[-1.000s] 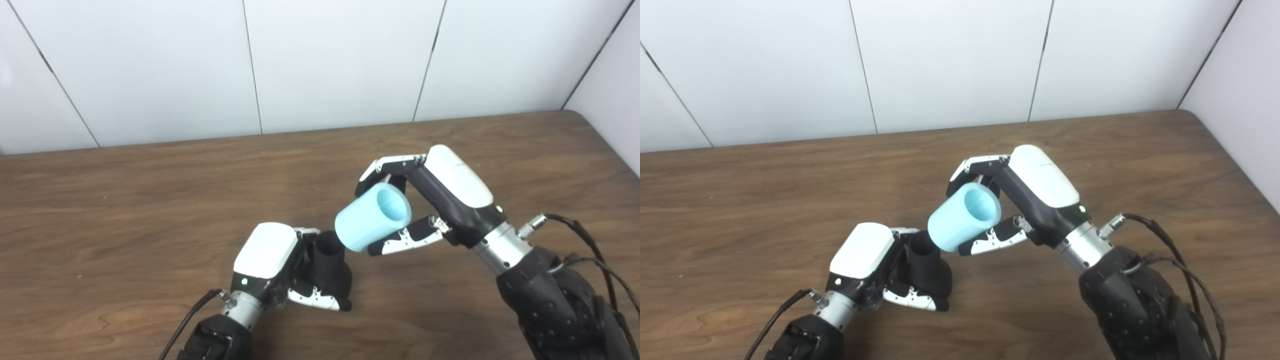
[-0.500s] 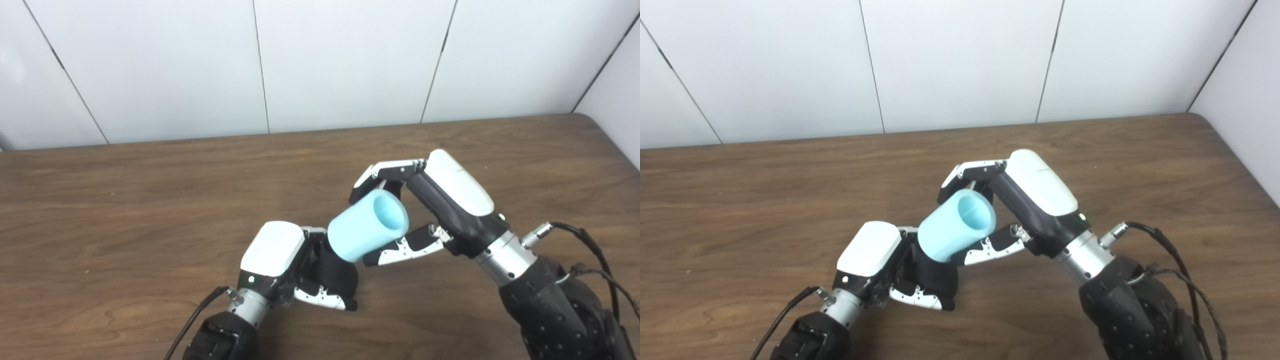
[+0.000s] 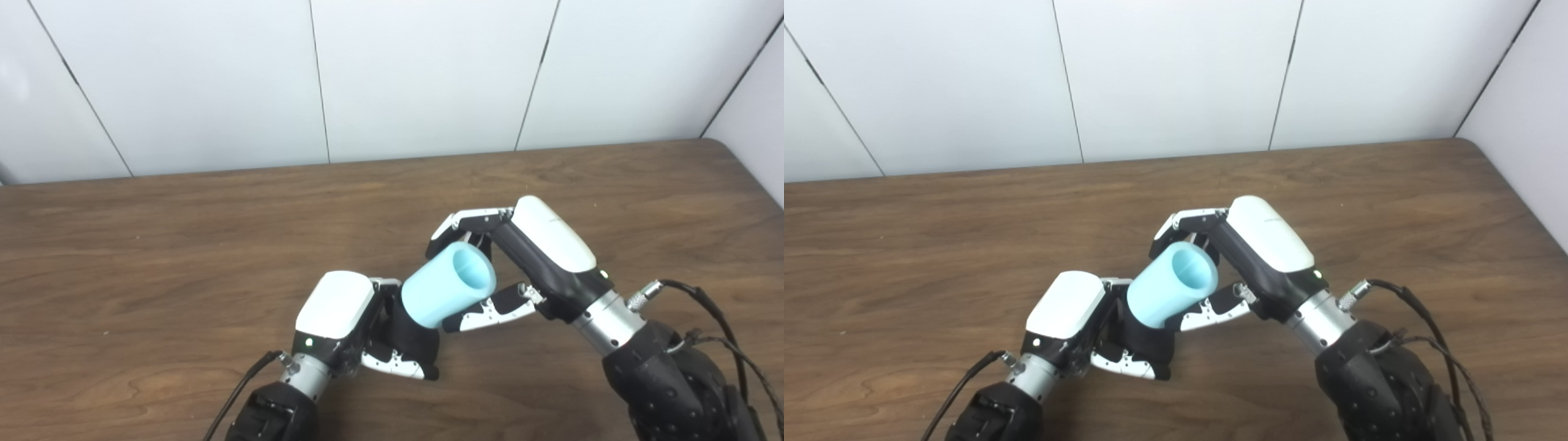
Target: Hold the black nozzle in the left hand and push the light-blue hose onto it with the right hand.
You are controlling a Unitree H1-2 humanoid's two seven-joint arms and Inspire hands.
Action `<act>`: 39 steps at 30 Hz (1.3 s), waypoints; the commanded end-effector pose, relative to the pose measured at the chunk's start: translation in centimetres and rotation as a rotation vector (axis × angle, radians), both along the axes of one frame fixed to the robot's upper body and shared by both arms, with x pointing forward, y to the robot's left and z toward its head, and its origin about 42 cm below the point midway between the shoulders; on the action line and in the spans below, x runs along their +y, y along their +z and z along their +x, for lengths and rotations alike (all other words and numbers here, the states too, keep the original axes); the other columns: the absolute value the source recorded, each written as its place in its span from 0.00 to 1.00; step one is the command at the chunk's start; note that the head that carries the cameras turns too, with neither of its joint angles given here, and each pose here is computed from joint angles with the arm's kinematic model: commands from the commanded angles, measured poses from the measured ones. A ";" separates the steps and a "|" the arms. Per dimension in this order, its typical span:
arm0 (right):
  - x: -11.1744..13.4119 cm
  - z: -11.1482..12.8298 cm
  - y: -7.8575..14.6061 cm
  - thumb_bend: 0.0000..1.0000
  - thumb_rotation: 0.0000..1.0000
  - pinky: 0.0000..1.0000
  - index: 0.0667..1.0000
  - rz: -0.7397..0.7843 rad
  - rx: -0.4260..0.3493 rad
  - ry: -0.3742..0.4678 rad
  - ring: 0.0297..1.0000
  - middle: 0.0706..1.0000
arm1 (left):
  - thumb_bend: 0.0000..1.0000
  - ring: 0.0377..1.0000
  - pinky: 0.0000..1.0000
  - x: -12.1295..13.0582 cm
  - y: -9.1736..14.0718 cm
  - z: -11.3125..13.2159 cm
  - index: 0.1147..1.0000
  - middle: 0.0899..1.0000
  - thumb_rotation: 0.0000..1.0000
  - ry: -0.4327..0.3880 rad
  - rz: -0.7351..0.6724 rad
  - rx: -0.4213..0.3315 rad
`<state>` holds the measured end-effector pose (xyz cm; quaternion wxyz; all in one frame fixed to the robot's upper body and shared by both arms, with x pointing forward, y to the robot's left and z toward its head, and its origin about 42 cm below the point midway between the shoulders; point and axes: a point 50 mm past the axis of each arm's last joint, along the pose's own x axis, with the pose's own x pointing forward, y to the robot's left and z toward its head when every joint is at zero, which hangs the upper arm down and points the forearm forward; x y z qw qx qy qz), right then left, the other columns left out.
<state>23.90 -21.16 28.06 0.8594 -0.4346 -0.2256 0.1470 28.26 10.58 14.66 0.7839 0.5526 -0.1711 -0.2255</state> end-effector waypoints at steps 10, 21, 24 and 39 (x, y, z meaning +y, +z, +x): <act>1.0 0.6 -0.2 0.49 0.00 0.28 0.50 0.021 -0.048 0.011 0.38 0.49 | 0.48 0.47 0.39 -1.2 -2.4 -1.4 0.38 0.46 0.00 -0.042 0.081 0.113; 1.4 1.0 0.2 0.50 0.00 0.31 0.48 0.031 -0.057 0.022 0.40 0.48 | 0.48 0.47 0.40 -1.8 -2.4 -1.8 0.39 0.47 0.00 -0.053 0.114 0.138; 1.6 1.2 0.6 0.50 0.00 0.31 0.48 -0.009 -0.033 0.037 0.40 0.48 | 0.48 0.47 0.41 -1.9 -2.5 -1.9 0.38 0.47 0.00 -0.061 0.113 0.128; 1.2 4.2 4.3 0.50 0.00 0.36 0.48 -0.302 0.212 0.156 0.37 0.46 | 0.47 0.48 0.38 -2.0 -2.8 -2.5 0.36 0.48 0.00 -0.071 0.125 0.136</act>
